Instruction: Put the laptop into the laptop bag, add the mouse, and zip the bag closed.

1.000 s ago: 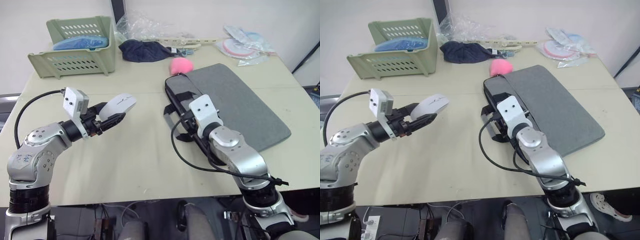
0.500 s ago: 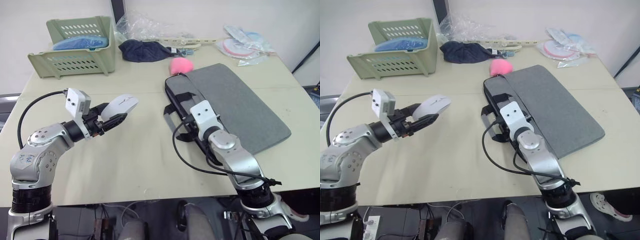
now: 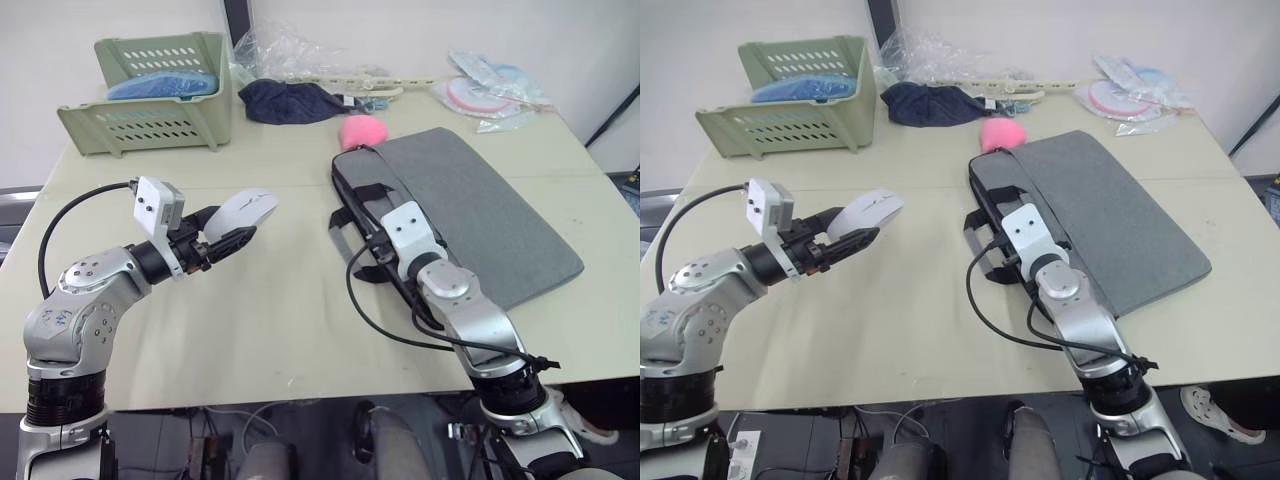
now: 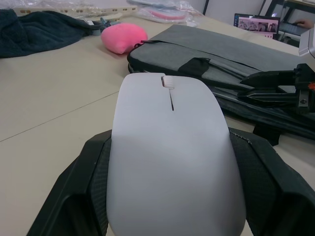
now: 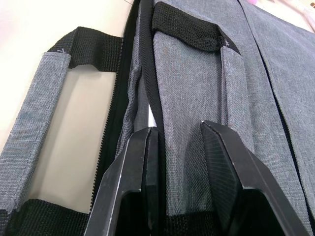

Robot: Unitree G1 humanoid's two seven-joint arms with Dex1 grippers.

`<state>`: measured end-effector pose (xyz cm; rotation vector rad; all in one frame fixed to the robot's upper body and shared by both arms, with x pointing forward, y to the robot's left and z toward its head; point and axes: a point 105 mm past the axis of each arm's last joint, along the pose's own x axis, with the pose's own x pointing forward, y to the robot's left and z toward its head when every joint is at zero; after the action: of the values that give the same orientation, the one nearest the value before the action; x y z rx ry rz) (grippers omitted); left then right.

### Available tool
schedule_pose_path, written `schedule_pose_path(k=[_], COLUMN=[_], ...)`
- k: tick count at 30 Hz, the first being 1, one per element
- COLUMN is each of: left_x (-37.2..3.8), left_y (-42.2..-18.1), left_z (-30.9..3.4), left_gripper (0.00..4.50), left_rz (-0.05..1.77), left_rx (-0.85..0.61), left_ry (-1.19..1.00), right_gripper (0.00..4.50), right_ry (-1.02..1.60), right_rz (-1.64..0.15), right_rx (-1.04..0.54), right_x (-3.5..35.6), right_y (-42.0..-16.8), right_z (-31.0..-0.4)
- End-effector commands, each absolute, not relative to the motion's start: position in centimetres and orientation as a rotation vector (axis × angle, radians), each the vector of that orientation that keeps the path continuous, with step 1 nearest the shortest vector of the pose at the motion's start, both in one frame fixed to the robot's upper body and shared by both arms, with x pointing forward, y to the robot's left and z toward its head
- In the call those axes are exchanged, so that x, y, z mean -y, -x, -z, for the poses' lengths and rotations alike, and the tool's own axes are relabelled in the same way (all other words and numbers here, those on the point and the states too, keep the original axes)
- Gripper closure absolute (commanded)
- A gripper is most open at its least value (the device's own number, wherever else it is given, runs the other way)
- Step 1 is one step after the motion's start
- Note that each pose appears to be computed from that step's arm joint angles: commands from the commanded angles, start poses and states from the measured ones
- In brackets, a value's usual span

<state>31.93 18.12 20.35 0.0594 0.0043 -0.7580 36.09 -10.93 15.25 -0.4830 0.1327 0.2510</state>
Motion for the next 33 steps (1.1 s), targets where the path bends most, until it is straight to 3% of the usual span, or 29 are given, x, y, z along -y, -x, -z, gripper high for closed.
schedule_pose_path(k=[1, 7, 11, 12, 17, 33], left_x=[-17.4, -17.3, -17.1, -17.1, -16.9, -11.6], left_y=[-31.5, -31.6, -31.6, -31.6, -31.7, -33.8], left_z=[-21.4, -21.4, -21.2, -21.2, -21.2, -20.2], left_gripper=[1.72, 1.72, 1.72, 1.72, 1.72, 1.72], left_rz=[0.779, 0.778, 0.783, 0.783, 0.788, 0.925], left_rx=[0.042, 0.042, 0.037, 0.037, 0.038, 0.072], left_ry=[-0.075, -0.076, -0.074, -0.074, -0.071, -0.022], right_gripper=[3.00, 3.00, 3.93, 4.44, 4.44, 4.44], right_ry=[0.484, 0.482, 0.478, 0.478, 0.478, 0.496], right_rz=[-0.230, -0.236, -0.242, -0.245, -0.253, -0.398], right_rx=[-0.079, -0.064, -0.044, -0.043, -0.039, -0.008], right_x=[11.4, 11.2, 10.9, 10.9, 10.7, 10.7], right_y=[-36.0, -35.9, -35.9, -35.9, -35.8, -34.3], right_z=[-16.8, -17.4, -18.2, -18.3, -18.6, -24.4])
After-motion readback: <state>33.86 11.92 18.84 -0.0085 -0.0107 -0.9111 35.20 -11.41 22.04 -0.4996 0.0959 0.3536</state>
